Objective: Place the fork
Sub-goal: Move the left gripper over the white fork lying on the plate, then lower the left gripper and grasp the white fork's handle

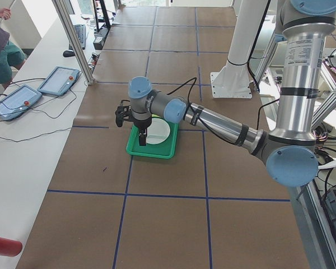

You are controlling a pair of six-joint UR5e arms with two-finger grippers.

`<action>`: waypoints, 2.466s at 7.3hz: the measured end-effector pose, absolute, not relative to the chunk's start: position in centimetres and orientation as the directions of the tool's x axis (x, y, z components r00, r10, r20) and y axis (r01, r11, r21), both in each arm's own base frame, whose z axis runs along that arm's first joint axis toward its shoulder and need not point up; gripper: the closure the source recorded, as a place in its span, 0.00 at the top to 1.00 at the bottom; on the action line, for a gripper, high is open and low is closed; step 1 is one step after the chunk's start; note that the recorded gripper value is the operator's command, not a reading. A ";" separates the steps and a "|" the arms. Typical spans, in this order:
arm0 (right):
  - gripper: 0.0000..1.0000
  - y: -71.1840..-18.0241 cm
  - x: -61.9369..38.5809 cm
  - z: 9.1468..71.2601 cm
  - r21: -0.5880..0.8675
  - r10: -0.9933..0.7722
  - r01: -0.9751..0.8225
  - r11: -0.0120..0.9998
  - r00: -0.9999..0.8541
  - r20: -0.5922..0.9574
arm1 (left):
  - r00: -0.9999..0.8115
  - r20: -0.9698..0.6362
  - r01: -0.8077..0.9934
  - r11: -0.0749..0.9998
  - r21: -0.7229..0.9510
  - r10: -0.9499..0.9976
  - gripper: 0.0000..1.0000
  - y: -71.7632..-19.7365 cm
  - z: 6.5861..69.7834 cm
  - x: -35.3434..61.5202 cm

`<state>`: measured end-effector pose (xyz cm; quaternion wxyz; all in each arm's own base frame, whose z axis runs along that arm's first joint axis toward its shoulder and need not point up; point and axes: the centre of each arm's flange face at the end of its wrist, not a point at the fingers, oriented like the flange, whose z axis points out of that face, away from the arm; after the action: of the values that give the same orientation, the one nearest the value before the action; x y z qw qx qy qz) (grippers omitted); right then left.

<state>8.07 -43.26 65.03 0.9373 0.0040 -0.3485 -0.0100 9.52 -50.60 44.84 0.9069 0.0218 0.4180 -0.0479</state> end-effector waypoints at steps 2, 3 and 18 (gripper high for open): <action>1.00 -43.3 8.1 65.0 0.014 -0.021 0.015 1.000 0.757 0.653 | 0.679 -0.734 0.091 0.995 0.049 -0.026 1.00 -51.6 40.8 16.7; 1.00 -43.3 8.1 65.0 0.015 -0.021 0.016 1.000 0.757 0.653 | 0.686 -0.728 0.068 0.994 0.080 0.011 1.00 -52.1 41.1 19.2; 1.00 -43.3 8.1 65.0 0.014 -0.021 0.016 1.000 0.757 0.653 | 0.668 -0.739 -0.015 0.995 0.102 0.086 0.71 -50.6 51.2 33.7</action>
<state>8.07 -43.26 65.03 0.9373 0.0040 -0.3485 -0.0099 33.73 -50.60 51.20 0.9122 0.0436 0.4065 0.0279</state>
